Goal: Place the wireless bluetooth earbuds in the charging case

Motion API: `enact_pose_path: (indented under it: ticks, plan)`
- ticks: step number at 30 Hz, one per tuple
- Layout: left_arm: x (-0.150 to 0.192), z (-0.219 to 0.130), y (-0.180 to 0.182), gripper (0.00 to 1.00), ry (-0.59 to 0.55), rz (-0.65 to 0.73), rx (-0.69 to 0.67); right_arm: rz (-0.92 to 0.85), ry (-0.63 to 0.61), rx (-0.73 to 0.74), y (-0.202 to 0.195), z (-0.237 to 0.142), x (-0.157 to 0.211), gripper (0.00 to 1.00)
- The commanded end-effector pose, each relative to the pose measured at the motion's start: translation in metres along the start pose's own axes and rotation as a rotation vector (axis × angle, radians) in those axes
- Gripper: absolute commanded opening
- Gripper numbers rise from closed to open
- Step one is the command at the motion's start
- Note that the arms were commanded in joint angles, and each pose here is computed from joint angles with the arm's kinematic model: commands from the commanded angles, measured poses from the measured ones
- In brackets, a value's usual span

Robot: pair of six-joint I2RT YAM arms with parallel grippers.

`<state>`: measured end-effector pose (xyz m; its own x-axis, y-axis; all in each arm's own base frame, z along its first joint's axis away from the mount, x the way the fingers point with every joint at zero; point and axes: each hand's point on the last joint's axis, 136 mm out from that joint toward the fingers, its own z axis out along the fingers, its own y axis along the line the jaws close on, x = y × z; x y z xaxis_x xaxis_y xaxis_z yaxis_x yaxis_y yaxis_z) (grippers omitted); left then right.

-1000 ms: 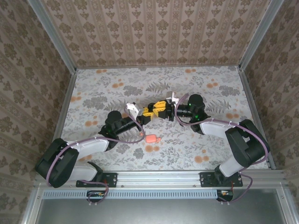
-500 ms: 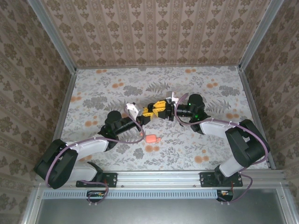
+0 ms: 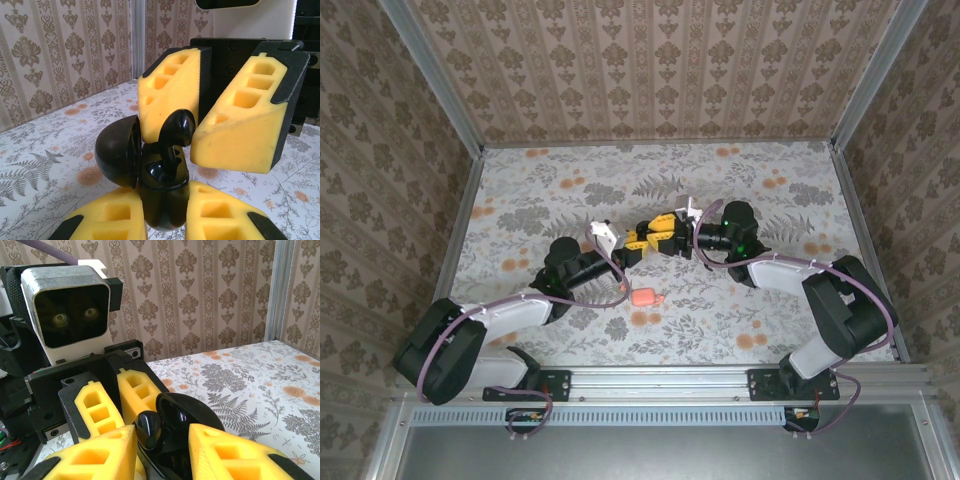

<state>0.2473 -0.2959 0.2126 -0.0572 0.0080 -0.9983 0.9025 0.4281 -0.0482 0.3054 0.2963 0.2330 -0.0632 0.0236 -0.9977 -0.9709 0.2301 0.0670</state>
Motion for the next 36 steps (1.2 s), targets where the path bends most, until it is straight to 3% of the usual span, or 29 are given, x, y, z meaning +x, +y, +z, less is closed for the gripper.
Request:
enact_pose_path:
  ticks: [1,25,36]
  plan:
    - [-0.065,-0.003,-0.018,0.08,-0.185,0.121,0.074,0.051,0.051,0.054,-0.014,0.000,0.016,0.36]
    - [-0.060,-0.002,-0.016,0.08,-0.171,0.112,0.061,0.025,0.079,0.053,-0.009,-0.003,0.014,0.40]
    - [-0.055,-0.002,-0.013,0.08,-0.159,0.108,0.045,0.000,0.001,0.053,-0.001,-0.008,-0.025,0.53]
